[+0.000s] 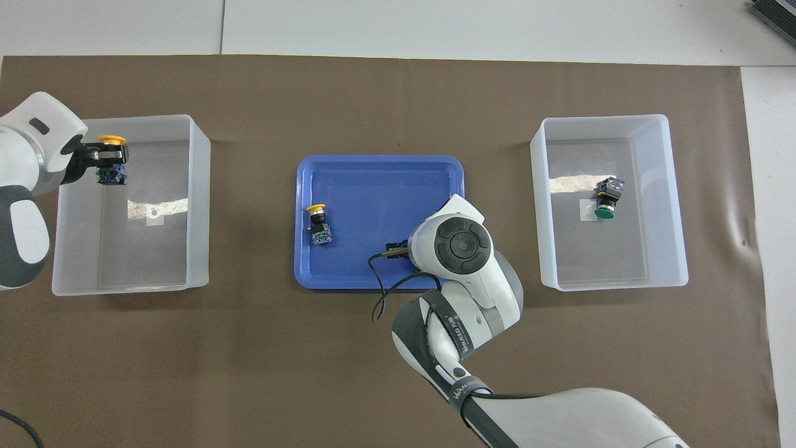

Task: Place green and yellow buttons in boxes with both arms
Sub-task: 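Carry the yellow button to the left box while the right gripper grasps green, then place the green button in the right box while the left gripper withdraws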

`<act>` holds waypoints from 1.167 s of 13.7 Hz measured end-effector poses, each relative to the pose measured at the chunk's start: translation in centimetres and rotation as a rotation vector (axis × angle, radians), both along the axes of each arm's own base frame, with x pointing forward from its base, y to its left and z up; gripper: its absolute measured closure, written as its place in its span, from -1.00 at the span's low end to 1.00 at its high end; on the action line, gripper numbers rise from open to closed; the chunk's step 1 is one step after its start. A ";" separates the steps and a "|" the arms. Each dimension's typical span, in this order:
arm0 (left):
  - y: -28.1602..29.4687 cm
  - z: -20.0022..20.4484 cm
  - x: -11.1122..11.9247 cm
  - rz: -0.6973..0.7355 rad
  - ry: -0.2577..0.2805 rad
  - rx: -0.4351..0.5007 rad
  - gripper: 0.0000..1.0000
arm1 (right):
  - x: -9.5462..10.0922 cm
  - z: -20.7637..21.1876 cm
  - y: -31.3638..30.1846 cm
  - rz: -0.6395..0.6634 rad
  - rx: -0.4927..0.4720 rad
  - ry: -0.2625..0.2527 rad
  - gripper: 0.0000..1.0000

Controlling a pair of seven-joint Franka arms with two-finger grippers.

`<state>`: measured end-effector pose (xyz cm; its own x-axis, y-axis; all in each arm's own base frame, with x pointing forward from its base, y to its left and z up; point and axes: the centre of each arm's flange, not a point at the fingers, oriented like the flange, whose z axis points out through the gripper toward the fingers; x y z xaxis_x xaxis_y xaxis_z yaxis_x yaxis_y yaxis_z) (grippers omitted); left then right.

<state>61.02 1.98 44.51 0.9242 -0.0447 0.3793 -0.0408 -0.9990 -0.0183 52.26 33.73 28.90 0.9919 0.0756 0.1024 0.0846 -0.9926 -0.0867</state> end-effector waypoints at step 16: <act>0.2 -11.2 3.8 -0.013 -0.077 0.021 -0.70 | 6.4 15.5 -26.6 -0.117 -0.023 0.021 0.17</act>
<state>64.80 2.20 33.26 0.8914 -0.0656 0.4484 -0.0518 -0.9977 -0.0428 58.70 7.14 44.41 0.9960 -0.0383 0.0806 -0.0331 -0.9973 -0.0648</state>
